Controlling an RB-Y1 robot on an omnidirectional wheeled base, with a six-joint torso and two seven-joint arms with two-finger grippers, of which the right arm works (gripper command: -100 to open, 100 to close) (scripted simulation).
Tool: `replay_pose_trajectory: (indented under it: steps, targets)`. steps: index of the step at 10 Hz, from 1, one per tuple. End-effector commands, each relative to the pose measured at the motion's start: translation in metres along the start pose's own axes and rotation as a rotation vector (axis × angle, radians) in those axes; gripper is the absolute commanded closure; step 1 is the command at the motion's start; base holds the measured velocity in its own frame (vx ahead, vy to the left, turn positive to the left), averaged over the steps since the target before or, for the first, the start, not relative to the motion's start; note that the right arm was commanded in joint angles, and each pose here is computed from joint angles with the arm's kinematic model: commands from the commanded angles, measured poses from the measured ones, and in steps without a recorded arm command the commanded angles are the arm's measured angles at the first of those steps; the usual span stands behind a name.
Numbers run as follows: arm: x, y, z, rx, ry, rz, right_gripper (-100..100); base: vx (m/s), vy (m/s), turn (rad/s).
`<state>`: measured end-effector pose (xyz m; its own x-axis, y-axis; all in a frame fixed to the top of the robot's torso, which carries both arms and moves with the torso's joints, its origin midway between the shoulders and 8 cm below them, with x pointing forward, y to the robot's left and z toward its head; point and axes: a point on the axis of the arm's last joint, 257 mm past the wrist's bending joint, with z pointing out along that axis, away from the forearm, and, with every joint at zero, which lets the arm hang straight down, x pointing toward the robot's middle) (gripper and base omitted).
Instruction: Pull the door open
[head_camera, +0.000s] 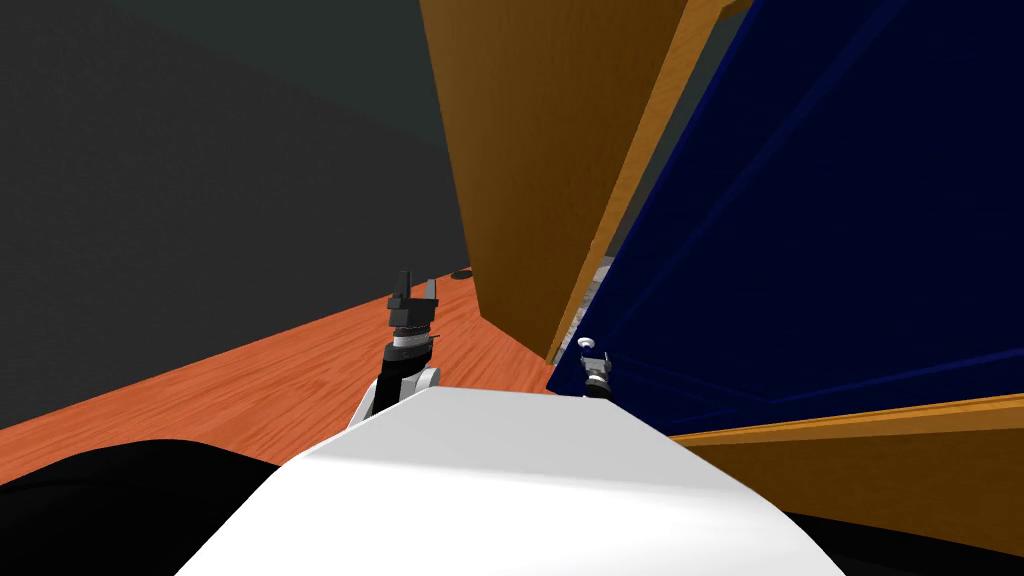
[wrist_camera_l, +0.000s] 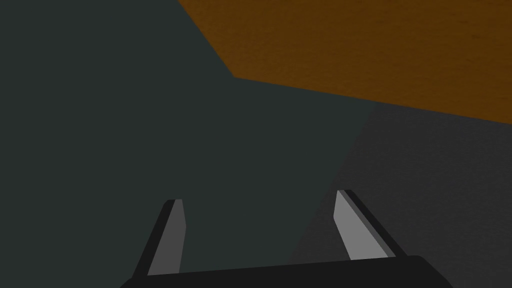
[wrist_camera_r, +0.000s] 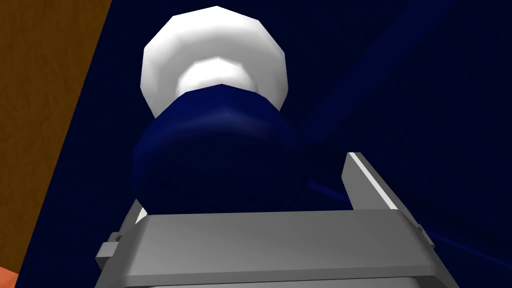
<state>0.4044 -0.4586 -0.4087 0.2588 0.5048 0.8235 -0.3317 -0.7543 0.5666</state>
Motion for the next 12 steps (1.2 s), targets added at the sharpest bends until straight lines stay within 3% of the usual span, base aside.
replay_pose_trajectory:
  steps: [1, 12]
  targets:
    - [0.02, -0.009, 0.0089, -0.004, 0.03, 0.077, -100, -0.046, 0.025, 0.033]
    - [0.049, -0.045, 0.0126, -0.008, 0.028, 0.468, -100, -0.1, -0.003, 0.03]
